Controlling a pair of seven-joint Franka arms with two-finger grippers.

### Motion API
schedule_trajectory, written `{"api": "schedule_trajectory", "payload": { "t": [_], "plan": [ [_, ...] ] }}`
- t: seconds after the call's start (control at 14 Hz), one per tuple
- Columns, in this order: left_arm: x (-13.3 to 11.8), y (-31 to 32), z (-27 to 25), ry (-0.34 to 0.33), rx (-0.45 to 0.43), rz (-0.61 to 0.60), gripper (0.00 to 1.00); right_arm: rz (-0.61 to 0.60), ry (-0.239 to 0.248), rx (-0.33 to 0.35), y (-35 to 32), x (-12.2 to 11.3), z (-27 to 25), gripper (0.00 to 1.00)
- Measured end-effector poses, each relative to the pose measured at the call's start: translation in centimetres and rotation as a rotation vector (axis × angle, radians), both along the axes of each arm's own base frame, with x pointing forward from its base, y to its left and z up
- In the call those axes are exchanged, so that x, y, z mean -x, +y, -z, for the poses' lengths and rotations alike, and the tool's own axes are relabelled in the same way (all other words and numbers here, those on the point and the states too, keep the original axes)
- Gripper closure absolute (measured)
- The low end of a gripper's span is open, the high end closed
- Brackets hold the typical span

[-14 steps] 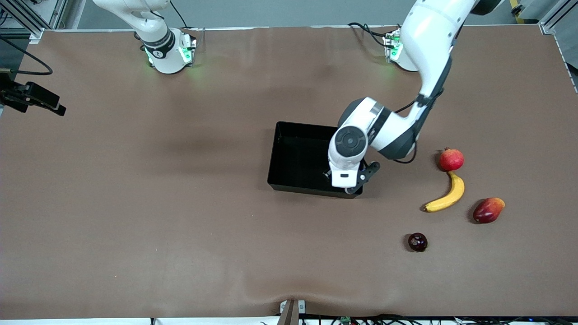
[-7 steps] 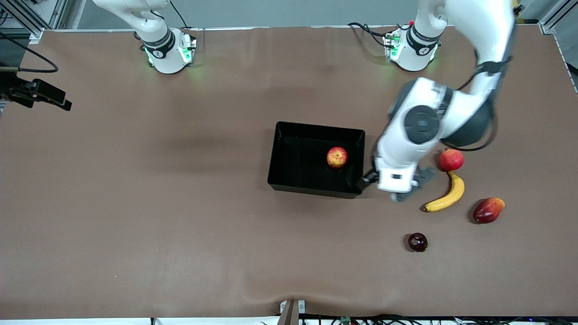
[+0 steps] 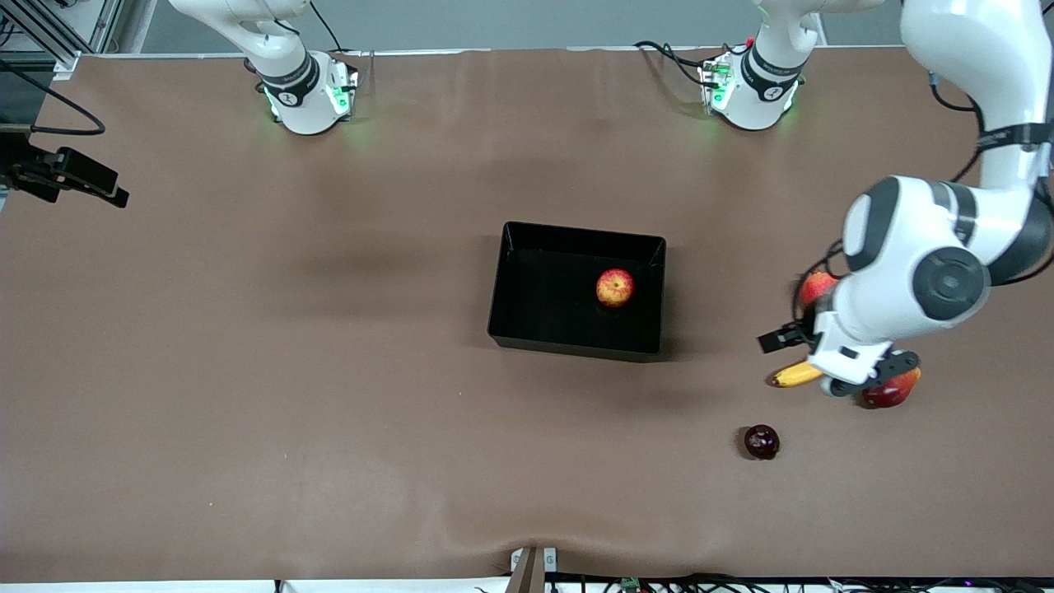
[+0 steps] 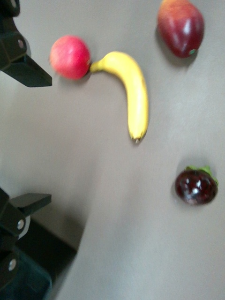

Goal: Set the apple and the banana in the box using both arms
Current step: 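Move the left gripper to the yellow banana and grasp it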

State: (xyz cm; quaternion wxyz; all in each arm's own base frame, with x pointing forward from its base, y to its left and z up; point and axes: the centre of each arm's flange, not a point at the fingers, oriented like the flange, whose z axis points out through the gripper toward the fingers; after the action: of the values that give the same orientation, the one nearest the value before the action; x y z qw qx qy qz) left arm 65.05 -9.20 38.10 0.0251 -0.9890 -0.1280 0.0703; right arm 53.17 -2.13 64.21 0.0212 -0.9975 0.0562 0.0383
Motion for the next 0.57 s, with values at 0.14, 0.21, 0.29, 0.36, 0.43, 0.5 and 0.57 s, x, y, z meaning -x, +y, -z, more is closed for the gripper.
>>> {"api": "schedule_trajectory", "payload": {
  "t": [0.14, 0.21, 0.29, 0.36, 0.43, 0.5, 0.57],
  "plan": [
    [0.2, 2.9, 1.4, 0.031, 0.017, 0.081, 0.00, 0.000, 0.000, 0.000, 0.0, 0.0, 0.0, 0.00],
    [0.3, 4.2, 2.1, 0.042, 0.025, 0.118, 0.00, 0.000, 0.000, 0.000, 0.0, 0.0, 0.0, 0.00],
    [0.4, 5.5, 2.6, 0.043, 0.036, 0.159, 0.00, 0.000, 0.000, 0.000, 0.0, 0.0, 0.0, 0.00],
    [0.5, 6.8, 3.3, 0.038, 0.047, 0.201, 0.00, 0.000, 0.000, 0.000, 0.0, 0.0, 0.0, 0.00],
    [0.6, 8.1, 4.2, 0.026, 0.058, 0.240, 0.00, 0.000, -0.001, 0.000, 0.0, 0.0, 0.0, 0.00],
    [0.8, 9.2, 5.1, 0.012, 0.067, 0.279, 0.00, 0.000, -0.001, 0.000, 0.0, 0.0, 0.0, 0.00],
    [1.0, 10.1, 6.0, -0.001, 0.075, 0.320, 0.00, 0.000, -0.001, 0.000, 0.0, 0.0, 0.0, 0.00]
  ]
}}
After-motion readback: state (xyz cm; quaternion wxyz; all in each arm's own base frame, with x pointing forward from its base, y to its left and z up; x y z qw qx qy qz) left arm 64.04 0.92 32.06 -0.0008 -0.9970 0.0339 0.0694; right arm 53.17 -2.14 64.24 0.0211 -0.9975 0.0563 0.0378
